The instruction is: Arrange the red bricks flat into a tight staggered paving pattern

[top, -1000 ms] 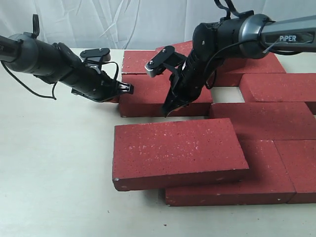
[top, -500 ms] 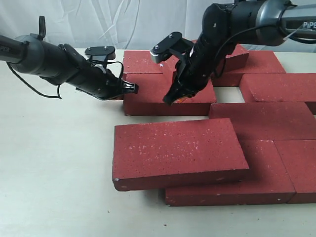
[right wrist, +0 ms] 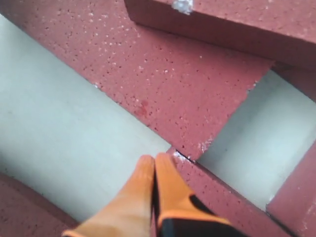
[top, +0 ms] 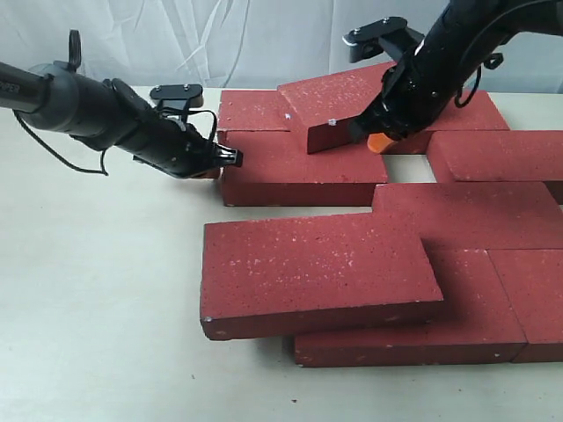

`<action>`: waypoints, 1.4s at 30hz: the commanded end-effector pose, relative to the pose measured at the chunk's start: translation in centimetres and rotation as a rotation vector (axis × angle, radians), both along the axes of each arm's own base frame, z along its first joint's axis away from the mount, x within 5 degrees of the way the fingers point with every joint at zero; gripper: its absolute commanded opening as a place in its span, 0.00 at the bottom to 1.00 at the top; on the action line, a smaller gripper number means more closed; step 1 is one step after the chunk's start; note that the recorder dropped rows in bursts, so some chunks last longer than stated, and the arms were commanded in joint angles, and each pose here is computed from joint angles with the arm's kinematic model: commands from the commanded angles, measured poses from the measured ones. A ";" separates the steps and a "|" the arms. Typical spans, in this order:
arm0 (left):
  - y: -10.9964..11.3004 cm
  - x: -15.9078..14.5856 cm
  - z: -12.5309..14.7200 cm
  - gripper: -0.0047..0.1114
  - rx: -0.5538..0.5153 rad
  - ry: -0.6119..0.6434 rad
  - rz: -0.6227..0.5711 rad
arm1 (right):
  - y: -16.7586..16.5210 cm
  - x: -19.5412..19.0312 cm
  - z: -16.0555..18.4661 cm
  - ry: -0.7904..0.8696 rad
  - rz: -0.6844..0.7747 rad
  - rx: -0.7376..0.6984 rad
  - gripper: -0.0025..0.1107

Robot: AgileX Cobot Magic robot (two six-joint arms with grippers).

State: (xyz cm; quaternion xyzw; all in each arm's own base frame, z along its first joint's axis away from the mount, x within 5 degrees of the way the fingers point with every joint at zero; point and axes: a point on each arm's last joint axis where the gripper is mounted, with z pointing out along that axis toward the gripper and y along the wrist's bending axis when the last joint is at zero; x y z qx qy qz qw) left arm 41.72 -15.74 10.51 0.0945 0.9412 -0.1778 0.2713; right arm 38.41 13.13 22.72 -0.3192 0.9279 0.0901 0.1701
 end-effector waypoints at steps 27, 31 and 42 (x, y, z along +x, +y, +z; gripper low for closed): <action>-3.0 0.1 1.5 0.04 -0.101 0.049 -0.031 | -8.1 -10.4 7.1 -0.164 -0.305 0.202 0.02; -4.3 -0.3 1.6 0.04 -0.098 0.029 -0.048 | -8.1 -10.4 7.1 -0.164 -0.305 0.202 0.02; -5.5 -0.2 0.2 0.04 -0.110 0.055 -0.056 | -8.2 -10.3 7.1 -0.169 -0.302 0.201 0.02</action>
